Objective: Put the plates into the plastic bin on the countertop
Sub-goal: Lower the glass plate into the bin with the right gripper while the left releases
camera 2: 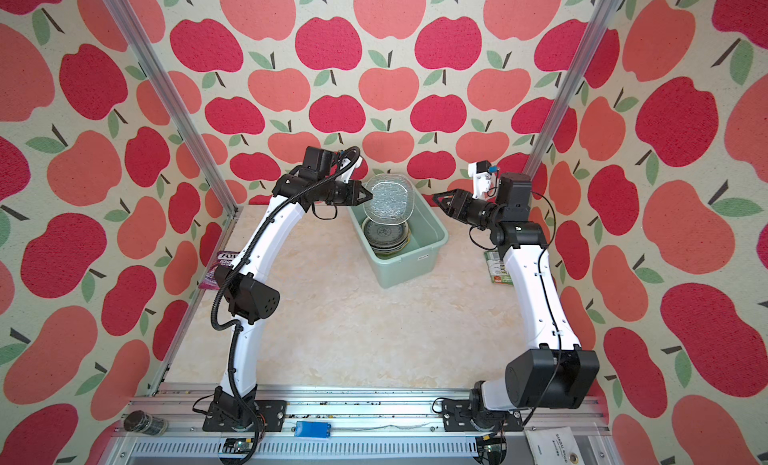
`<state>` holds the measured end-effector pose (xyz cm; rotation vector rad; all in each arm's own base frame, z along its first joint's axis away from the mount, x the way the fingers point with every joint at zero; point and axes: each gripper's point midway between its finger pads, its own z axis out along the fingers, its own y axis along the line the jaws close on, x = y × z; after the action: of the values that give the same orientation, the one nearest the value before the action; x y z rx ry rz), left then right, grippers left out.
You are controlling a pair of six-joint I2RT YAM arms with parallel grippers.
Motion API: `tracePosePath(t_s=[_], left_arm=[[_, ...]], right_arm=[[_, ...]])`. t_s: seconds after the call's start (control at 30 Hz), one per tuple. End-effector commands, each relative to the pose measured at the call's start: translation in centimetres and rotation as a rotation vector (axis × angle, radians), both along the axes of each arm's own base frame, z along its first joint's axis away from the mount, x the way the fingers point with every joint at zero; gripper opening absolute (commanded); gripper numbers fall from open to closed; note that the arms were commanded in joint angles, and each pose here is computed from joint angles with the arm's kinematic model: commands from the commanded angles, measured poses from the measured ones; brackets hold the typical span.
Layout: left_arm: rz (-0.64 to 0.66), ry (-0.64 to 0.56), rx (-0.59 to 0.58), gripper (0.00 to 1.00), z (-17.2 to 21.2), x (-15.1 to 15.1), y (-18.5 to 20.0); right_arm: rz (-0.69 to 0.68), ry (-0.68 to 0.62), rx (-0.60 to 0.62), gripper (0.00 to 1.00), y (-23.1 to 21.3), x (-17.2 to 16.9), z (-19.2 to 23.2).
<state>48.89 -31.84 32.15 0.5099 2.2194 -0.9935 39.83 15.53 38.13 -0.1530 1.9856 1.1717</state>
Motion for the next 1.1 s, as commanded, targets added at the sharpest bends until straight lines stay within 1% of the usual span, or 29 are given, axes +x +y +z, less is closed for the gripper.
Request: tracePosePath(t_s=[0.0,0.13,0.27,0.43,0.53,0.6,0.67,0.77,0.93,0.97,1.03,1.07], left_arm=[[-0.044,0.126,-0.063,0.00,0.0,-1.6,0.2],[-0.070,0.147,-0.072,0.00,-0.1,-2.1,0.2],[-0.078,0.156,-0.068,0.00,-0.4,-2.3,0.2],[-0.076,0.159,-0.058,0.00,-0.7,-2.3,0.4],[-0.077,0.162,-0.054,0.00,-0.7,-2.4,0.4],[-0.074,0.166,-0.046,0.00,-0.9,-2.5,0.5],[-0.071,0.164,-0.041,0.00,-0.9,-2.5,0.5],[-0.079,0.161,-0.037,0.00,-0.8,-2.8,0.4],[-0.087,0.168,-0.036,0.00,-1.0,-3.0,0.2],[-0.088,0.168,-0.035,0.00,-0.9,-3.1,0.2],[-0.087,0.168,-0.031,0.00,-0.9,-3.1,0.2],[-0.087,0.168,-0.029,0.00,-1.0,-3.1,0.3]], right_arm=[[0.144,-0.026,0.051,0.46,1.9,-0.4,-0.4],[0.178,0.029,0.053,0.47,3.3,0.2,-2.1],[0.214,0.046,0.055,0.46,5.4,0.7,-2.9],[0.248,0.075,0.053,0.42,7.4,1.1,-3.9],[0.244,0.083,0.045,0.32,7.9,1.2,-4.3],[0.235,0.087,0.038,0.23,8.0,1.4,-4.5],[0.220,0.091,0.027,0.16,7.9,1.5,-4.7],[0.207,0.091,0.014,0.11,7.9,1.6,-5.1],[0.207,0.095,0.015,0.11,8.0,2.2,-5.4],[0.207,0.095,0.015,0.12,8.1,2.3,-5.5],[0.205,0.096,0.012,0.23,8.1,2.6,-5.8],[0.205,0.095,0.010,0.25,8.2,2.8,-5.9]])
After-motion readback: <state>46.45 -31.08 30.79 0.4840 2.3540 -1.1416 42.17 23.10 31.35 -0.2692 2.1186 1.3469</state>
